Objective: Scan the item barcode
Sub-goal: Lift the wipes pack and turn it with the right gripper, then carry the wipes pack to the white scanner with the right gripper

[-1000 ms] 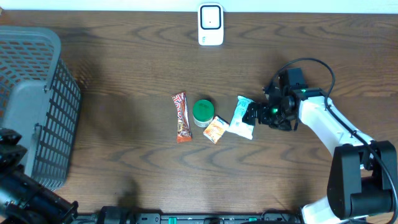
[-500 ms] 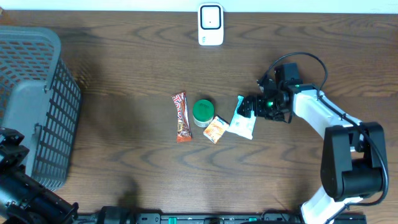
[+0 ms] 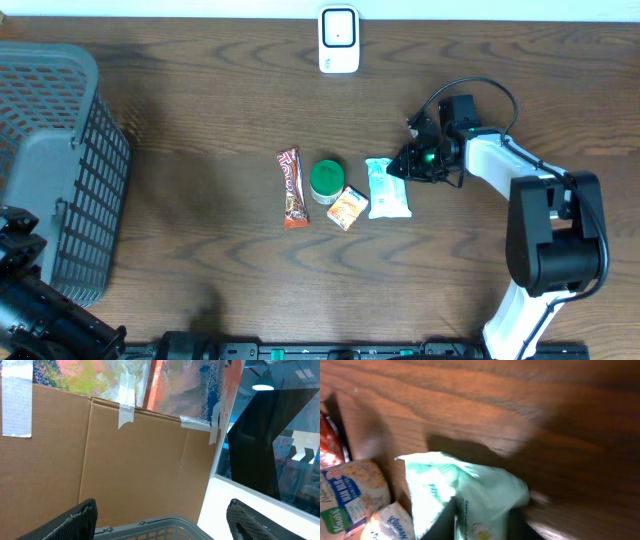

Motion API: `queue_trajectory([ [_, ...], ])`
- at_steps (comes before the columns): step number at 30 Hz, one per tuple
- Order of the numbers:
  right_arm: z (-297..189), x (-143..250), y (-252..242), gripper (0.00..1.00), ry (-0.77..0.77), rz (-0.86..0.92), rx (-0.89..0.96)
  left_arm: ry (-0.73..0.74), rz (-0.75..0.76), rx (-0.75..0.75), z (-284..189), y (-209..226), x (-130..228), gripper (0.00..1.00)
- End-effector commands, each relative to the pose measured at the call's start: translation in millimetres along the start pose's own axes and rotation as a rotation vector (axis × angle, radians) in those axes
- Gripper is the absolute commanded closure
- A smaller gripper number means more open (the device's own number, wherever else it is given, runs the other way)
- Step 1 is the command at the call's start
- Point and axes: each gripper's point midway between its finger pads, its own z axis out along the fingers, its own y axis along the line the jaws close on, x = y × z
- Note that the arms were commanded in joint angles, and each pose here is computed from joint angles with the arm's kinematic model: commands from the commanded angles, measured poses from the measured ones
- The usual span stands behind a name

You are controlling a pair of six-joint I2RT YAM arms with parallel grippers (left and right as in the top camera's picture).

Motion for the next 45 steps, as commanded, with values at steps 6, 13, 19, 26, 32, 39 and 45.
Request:
queue_trajectory([
  [6, 47, 80, -51, 0.99, 0.242, 0.096, 0.118, -0.012, -0.016, 0.006, -2, 2, -3, 0.17],
  [13, -13, 46, 8, 0.99, 0.134, 0.089, -0.095, -0.012, -0.016, 0.006, -2, 2, -3, 0.17],
  [19, -95, 40, 65, 0.98, 0.008, 0.087, -0.218, -0.012, -0.017, 0.006, -2, 2, -3, 0.17],
  [26, -153, 58, 110, 0.99, -0.053, 0.107, -0.319, -0.013, -0.017, 0.01, -2, 1, -3, 0.17],
  [32, -189, 61, 131, 0.99, -0.182, -0.014, -0.328, -0.013, -0.03, 0.01, -2, 1, -3, 0.17],
  [39, -219, 53, 130, 0.99, -0.338, 0.124, -0.253, -0.013, -0.055, 0.01, -2, 1, -3, 0.17],
  [45, -245, 20, 123, 0.99, -0.57, -0.033, -0.115, -0.021, -0.127, 0.009, -4, 6, -7, 0.17],
])
